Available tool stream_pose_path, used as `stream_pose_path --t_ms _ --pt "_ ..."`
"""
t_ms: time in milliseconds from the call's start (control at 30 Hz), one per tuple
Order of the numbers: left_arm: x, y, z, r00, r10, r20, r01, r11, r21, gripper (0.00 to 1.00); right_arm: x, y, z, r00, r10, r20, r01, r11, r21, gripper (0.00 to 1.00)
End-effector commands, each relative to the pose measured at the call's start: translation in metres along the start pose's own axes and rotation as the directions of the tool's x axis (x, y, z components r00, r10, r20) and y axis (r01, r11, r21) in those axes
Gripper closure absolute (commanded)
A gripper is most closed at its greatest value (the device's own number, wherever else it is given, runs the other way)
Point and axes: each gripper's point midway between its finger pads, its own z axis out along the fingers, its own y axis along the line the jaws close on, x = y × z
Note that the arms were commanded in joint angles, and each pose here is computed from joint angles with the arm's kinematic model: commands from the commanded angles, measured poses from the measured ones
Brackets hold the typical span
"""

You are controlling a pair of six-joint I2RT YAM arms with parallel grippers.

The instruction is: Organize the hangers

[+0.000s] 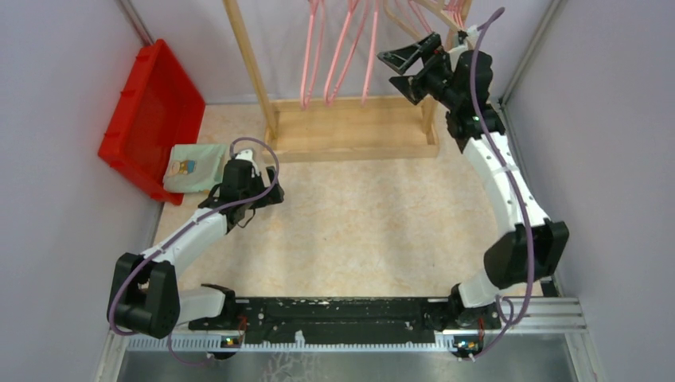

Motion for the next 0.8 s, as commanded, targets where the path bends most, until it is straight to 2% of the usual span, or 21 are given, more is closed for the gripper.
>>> stream_pose_path --t_ms 0,167,300,433,500,633,767 --pt "-0.011 -0.001 -0.005 1.000 -0.008 0.018 0.009 1.000 -0.006 0.00 -0.002 0.022 -0.060 0.948 -0.308 0.077 0.303 0.951 0.069 0.03" --pt "-0.017 -0.006 -0.006 1.000 -0.001 0.022 0.001 1.000 0.013 0.00 0.022 -0.035 -0.098 0.837 -0.546 -0.021 0.534 0.808 0.248 0.02" --pt "-0.019 -0.008 -0.005 1.000 0.000 0.017 0.000 1.000 0.019 0.00 0.058 -0.083 -0.115 0.765 -0.620 -0.174 0.642 0.717 0.272 0.01" --pt "-0.018 -0.007 -0.004 1.000 0.005 0.011 -0.005 1.000 0.011 0.00 0.097 -0.119 -0.125 0.660 -0.686 -0.305 0.751 0.616 0.239 0.01" --pt "-0.017 -0.006 -0.004 1.000 0.009 0.006 -0.010 1.000 0.011 0.00 0.109 -0.136 -0.128 0.652 -0.680 -0.334 0.757 0.606 0.244 0.01" --pt "-0.015 -0.006 -0.004 1.000 0.016 0.001 -0.016 1.000 0.012 0.00 0.116 -0.161 -0.133 0.681 -0.653 -0.332 0.732 0.608 0.307 0.01" --pt "-0.014 -0.006 -0.003 1.000 0.016 0.002 -0.016 1.000 0.013 0.00 0.118 -0.175 -0.138 0.658 -0.670 -0.344 0.753 0.578 0.315 0.01"
